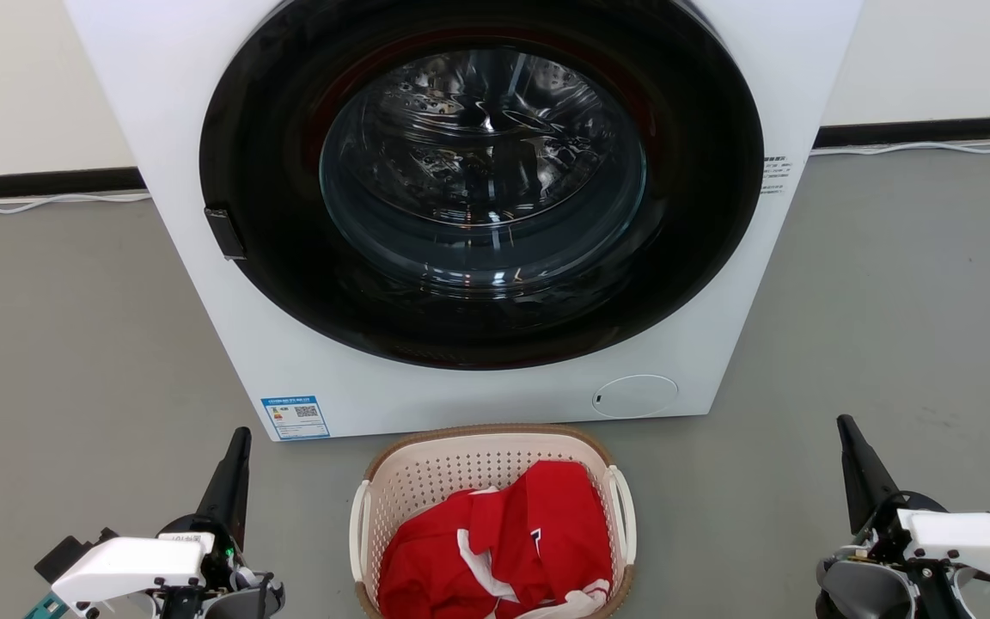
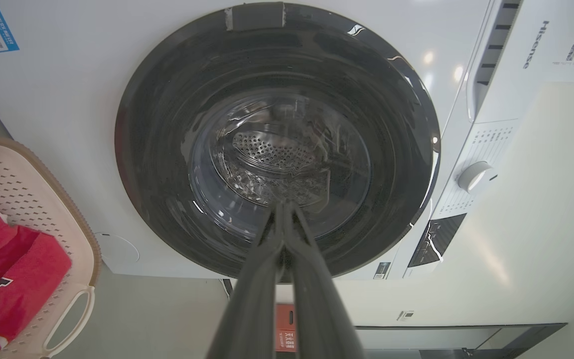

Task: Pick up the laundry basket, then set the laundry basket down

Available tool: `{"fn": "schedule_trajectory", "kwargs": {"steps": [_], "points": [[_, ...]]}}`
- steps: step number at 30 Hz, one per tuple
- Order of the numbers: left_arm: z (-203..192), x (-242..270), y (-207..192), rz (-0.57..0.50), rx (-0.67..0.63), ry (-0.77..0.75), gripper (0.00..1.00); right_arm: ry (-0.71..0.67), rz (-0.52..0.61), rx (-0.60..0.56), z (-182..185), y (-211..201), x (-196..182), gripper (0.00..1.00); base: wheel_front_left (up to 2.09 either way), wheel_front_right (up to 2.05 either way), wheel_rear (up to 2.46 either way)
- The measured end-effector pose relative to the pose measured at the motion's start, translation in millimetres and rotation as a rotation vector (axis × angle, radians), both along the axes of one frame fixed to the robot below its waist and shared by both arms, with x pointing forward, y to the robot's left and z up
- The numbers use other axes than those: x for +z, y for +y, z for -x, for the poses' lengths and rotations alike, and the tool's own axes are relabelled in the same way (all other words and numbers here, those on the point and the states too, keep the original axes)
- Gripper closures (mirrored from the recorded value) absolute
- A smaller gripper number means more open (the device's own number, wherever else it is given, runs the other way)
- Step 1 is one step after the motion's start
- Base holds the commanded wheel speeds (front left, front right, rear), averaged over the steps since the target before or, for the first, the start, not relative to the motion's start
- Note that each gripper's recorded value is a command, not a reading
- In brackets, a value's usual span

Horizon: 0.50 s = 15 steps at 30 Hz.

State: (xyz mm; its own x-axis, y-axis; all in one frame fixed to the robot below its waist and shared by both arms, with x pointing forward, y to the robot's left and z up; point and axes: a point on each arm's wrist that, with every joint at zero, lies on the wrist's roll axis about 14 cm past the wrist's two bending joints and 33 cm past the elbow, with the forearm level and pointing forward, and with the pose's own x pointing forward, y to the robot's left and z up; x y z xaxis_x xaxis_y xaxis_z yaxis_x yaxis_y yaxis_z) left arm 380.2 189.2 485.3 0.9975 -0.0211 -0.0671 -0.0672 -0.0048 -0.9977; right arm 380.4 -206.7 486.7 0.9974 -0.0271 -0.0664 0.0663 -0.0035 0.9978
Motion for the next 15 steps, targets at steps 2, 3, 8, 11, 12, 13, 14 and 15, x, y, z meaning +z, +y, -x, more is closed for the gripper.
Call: {"fn": "schedule_trajectory", "kwargs": {"steps": [2, 3, 8, 11, 12, 13, 14, 15], "points": [[0.0, 0.0, 0.0, 0.000, 0.000, 0.000, 1.00, 0.000, 0.000, 0.000, 0.0, 0.0, 0.0, 1.00, 0.00, 0.00, 0.00], [0.0, 0.0, 0.0, 0.000, 0.000, 0.000, 1.00, 0.000, 0.000, 0.000, 0.0, 0.0, 0.0, 1.00, 0.00, 0.00, 0.00], [0.0, 0.0, 0.0, 0.000, 0.000, 0.000, 1.00, 0.000, 0.000, 0.000, 0.0, 0.0, 0.0, 1.00, 0.00, 0.00, 0.00], [0.0, 0.0, 0.0, 0.000, 0.000, 0.000, 1.00, 0.000, 0.000, 0.000, 0.0, 0.0, 0.0, 1.00, 0.00, 0.00, 0.00], [0.0, 0.0, 0.0, 0.000, 0.000, 0.000, 1.00, 0.000, 0.000, 0.000, 0.0, 0.0, 0.0, 1.00, 0.00, 0.00, 0.00], [0.0, 0.1, 0.0, 0.000, 0.000, 0.000, 1.00, 0.000, 0.000, 0.000, 0.0, 0.0, 0.1, 1.00, 0.00, 0.00, 0.00], [0.0, 0.0, 0.0, 0.000, 0.000, 0.000, 1.00, 0.000, 0.000, 0.000, 0.0, 0.0, 0.0, 1.00, 0.00, 0.00, 0.00], [0.0, 0.0, 0.0, 0.000, 0.000, 0.000, 1.00, 0.000, 0.000, 0.000, 0.0, 0.0, 0.0, 1.00, 0.00, 0.00, 0.00]]}}
